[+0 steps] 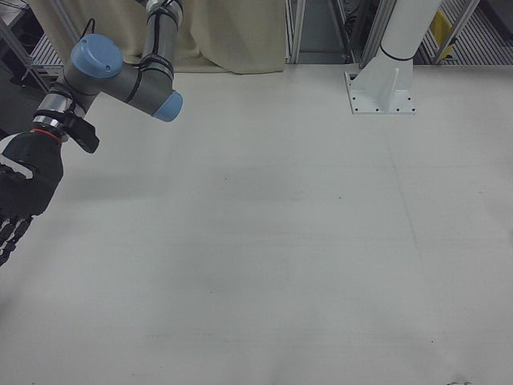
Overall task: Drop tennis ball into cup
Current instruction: 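Move the left hand holding the yellow tennis ball toward the white mug, then position the held tennis ball above the white mug with the left hand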
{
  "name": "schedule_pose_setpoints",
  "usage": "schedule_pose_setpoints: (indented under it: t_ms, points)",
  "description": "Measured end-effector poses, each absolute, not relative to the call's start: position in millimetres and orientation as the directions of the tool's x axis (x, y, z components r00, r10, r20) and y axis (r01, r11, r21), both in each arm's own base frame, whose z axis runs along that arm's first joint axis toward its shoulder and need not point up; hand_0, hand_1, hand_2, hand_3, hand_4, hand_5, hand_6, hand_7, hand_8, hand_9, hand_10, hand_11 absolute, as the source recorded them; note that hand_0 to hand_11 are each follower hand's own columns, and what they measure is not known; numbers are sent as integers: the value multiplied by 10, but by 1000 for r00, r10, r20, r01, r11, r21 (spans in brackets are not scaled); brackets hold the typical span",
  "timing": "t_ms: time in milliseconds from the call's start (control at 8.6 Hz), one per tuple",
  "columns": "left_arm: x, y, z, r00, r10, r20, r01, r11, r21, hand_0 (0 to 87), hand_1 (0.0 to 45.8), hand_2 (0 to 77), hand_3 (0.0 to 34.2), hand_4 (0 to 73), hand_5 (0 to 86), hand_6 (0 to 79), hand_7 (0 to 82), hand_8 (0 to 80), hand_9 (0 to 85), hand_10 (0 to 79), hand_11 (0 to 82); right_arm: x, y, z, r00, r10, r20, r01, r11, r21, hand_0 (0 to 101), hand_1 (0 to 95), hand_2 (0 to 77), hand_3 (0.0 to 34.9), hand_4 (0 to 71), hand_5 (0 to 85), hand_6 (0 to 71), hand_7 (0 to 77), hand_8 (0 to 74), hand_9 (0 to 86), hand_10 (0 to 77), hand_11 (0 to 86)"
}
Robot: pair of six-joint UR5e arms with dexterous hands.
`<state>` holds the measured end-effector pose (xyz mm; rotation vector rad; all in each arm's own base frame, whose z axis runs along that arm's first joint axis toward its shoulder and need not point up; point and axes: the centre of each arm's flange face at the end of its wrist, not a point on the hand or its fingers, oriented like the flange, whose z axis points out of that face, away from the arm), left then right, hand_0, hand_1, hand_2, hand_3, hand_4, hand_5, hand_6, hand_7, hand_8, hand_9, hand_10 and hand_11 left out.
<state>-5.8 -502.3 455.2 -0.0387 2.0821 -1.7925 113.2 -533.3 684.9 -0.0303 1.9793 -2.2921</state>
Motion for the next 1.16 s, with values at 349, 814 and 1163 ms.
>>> schedule_pose_setpoints:
  t_ms: [349, 814, 1163]
  points:
    - [748, -4996, 4535, -879, -389, -277, 206, 212, -955, 538, 327, 213, 110, 660, 262, 409, 627, 698, 704, 704, 704, 1133, -5333, 6851, -993, -99, -58, 72, -142, -987, 0, 5, 5, 0, 0, 0, 0, 5, 0, 0, 0, 5]
    - [2192, -4668, 4510, -812, -519, -266, 168, 227, -959, 558, 338, 213, 108, 633, 267, 404, 627, 693, 704, 704, 704, 1133, -5332, 6855, -993, -99, -59, 73, -143, -987, 0, 5, 5, 0, 0, 0, 0, 0, 0, 0, 0, 5]
    - [2657, -4682, 4459, -794, -549, -262, 160, 227, -961, 559, 349, 207, 108, 611, 273, 393, 633, 698, 704, 704, 704, 1132, -5333, 6852, -993, -98, -59, 72, -143, -987, 0, 5, 5, 0, 0, 0, 0, 5, 0, 0, 0, 5]
